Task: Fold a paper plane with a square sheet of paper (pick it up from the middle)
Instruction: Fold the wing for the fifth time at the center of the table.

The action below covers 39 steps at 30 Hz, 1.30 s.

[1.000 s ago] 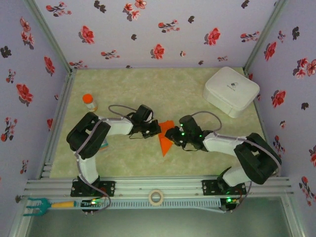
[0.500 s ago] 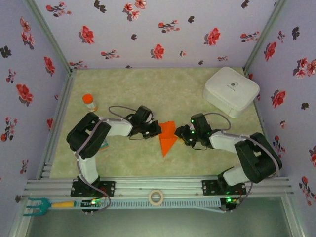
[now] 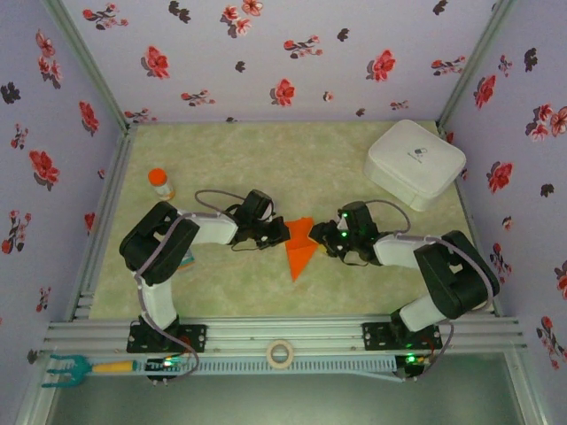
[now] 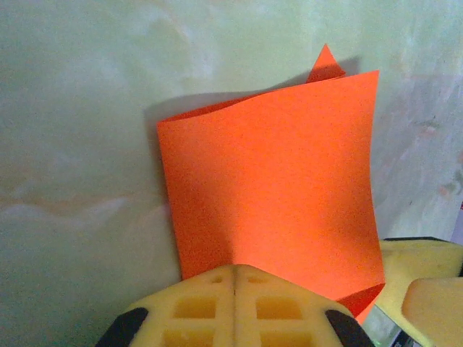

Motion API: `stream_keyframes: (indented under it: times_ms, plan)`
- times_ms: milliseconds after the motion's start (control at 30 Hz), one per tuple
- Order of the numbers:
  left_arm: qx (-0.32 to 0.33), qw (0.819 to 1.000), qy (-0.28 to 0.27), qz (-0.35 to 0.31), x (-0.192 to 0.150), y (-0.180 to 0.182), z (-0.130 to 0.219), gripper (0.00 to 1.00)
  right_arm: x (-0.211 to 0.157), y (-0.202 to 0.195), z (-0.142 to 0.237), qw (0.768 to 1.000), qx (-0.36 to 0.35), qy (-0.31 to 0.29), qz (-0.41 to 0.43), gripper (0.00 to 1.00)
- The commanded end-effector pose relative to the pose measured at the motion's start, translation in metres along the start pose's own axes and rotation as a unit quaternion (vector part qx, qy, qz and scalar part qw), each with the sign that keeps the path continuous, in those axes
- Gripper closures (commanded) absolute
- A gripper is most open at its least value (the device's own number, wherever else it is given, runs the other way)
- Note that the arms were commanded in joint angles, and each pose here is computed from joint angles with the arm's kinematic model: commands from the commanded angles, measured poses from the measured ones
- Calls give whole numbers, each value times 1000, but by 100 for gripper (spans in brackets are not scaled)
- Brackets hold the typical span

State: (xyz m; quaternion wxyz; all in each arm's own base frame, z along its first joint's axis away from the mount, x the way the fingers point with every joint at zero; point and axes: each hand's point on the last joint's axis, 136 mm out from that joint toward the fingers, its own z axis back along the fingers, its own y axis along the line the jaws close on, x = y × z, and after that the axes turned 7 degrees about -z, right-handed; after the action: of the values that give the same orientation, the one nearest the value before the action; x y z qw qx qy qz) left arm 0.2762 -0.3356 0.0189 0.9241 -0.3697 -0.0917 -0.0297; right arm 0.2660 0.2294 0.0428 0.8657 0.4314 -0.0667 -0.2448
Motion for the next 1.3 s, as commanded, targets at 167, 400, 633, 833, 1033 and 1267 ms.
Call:
stream_keyframes:
  times_ms: [167,400,633,833,1033,1267]
  plan:
    - [18,1000,24,-1,-16,12,-2,100,-4,22,-3,996,52,49,59,58]
    - [19,999,26,1,-16,10,0,100,1,18,-9,993,29,72,91,60]
    - [9,999,32,19,-22,9,-1,100,-4,26,-13,989,43,101,96,62]
    - [-2,999,30,29,-22,5,-2,100,-4,26,-10,986,16,114,116,63]
    - [7,999,31,25,-24,10,-3,100,-2,32,-12,984,24,121,128,62]
    - [4,999,30,13,-22,13,-9,100,0,30,-14,984,26,118,133,62]
